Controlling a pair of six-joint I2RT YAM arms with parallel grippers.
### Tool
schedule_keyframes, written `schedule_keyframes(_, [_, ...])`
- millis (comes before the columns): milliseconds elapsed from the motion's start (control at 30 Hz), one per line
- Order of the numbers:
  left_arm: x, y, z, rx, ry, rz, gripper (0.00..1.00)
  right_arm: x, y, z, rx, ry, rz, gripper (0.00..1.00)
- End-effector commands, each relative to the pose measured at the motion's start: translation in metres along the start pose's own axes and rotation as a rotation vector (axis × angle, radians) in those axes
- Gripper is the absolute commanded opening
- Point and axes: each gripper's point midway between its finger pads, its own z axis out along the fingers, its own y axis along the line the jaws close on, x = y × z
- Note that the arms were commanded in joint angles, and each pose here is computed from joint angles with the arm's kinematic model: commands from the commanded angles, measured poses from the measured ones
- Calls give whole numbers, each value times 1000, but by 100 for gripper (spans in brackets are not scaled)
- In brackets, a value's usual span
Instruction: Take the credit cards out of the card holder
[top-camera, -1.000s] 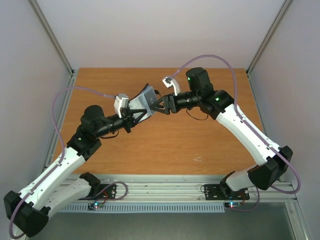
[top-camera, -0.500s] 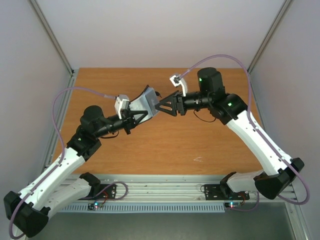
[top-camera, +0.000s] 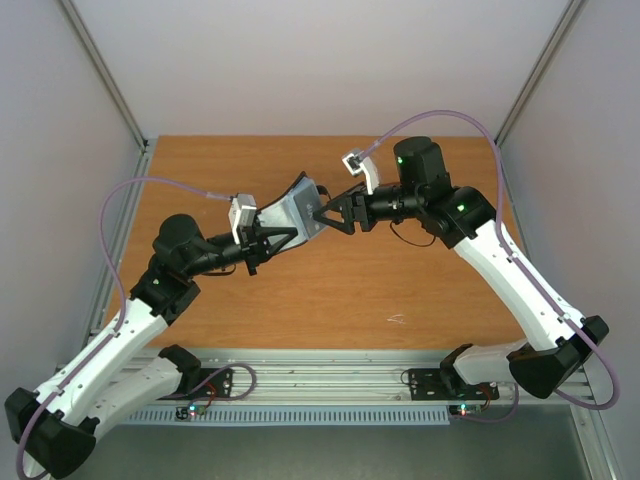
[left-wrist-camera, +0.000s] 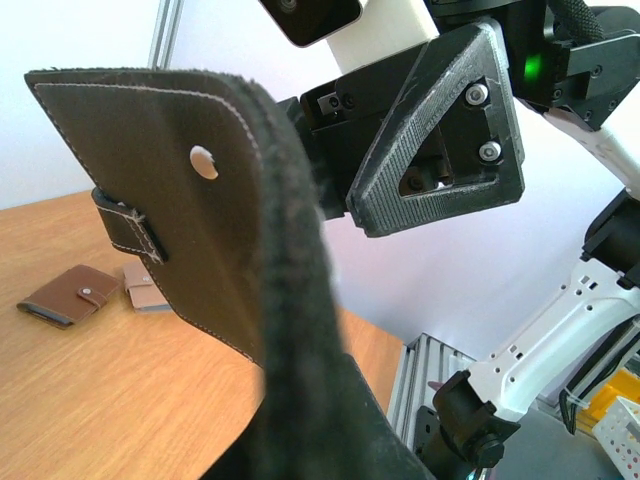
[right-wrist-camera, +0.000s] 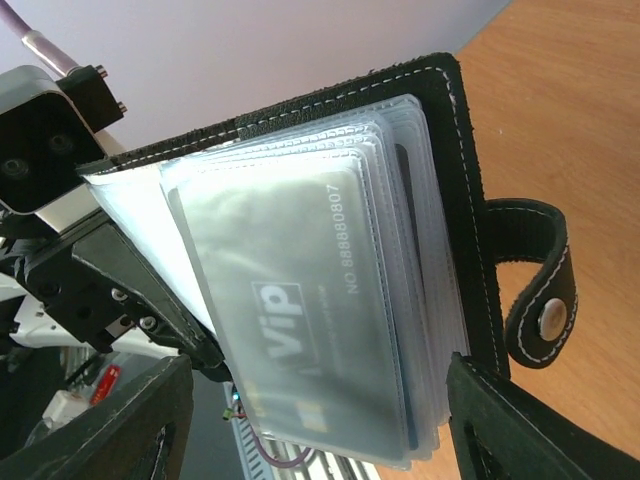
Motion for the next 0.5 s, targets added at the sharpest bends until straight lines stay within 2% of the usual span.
schedule_keyframes(0, [-17,-17,-4,58,-67,90,0,0,-3,3,-3,4,27,71])
schedule_keyframes(167, [-18,-17,-4,58,-72,89,0,6,-7,10,-22,28,51,74])
schedule_keyframes(467, [-15,-3,-3,-6,-72,62,0,1,12,2,-95,4,31,57])
